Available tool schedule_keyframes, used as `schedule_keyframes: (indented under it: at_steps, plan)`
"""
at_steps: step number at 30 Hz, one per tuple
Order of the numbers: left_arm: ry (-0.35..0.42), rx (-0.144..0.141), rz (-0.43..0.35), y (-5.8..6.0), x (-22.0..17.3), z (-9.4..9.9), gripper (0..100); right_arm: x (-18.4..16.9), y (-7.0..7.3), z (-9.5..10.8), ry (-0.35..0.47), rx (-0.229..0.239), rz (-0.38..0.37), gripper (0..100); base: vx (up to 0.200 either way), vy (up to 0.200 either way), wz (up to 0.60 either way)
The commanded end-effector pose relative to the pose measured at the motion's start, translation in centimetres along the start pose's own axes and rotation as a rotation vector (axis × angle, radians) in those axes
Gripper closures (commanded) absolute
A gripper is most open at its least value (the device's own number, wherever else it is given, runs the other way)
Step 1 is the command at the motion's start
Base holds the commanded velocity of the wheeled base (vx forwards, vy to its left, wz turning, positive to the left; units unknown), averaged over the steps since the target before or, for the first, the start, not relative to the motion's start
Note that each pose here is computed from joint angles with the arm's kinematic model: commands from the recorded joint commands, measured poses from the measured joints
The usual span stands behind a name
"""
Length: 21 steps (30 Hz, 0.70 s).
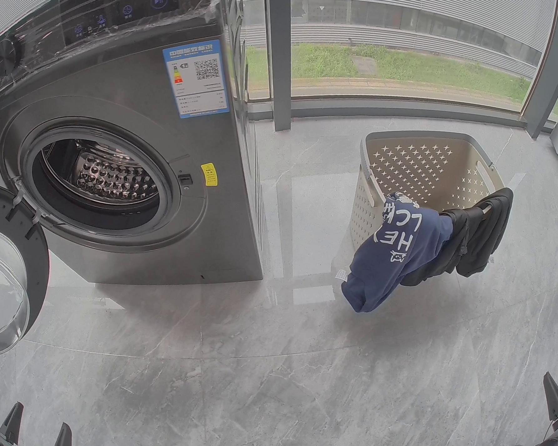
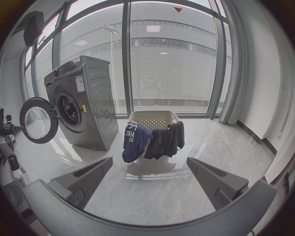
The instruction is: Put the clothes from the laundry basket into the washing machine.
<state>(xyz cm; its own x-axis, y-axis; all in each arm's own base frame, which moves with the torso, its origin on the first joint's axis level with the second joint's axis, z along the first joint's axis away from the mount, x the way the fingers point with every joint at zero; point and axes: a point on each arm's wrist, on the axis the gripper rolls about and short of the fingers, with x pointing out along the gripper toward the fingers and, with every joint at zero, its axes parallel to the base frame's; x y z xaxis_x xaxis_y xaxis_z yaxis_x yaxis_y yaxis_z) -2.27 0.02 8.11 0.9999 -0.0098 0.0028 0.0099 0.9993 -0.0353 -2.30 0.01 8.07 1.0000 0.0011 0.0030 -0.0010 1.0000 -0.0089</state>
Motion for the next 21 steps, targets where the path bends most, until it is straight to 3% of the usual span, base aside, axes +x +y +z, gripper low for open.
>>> schedule_keyframes:
  at_steps: [1,5,14,21]
  plan:
    - [0.001,-0.001,0.001,0.02,0.00,-0.53,0,0.06,0.00,-0.46,0.009,0.000,0.001,0,0.000,-0.200,0.00]
    - [0.001,-0.001,0.001,0.02,0.00,-0.53,0,0.06,0.00,-0.46,0.009,0.000,0.001,0,0.000,-0.200,0.00]
    - [0.001,-0.001,-0.001,0.02,0.00,-0.53,0,0.06,0.00,-0.46,0.009,0.000,0.001,0,0.000,0.000,0.00]
    - [0.000,-0.001,-0.001,0.02,0.00,-0.51,0,0.06,0.00,-0.46,0.009,0.000,0.001,0,0.171,0.000,0.00]
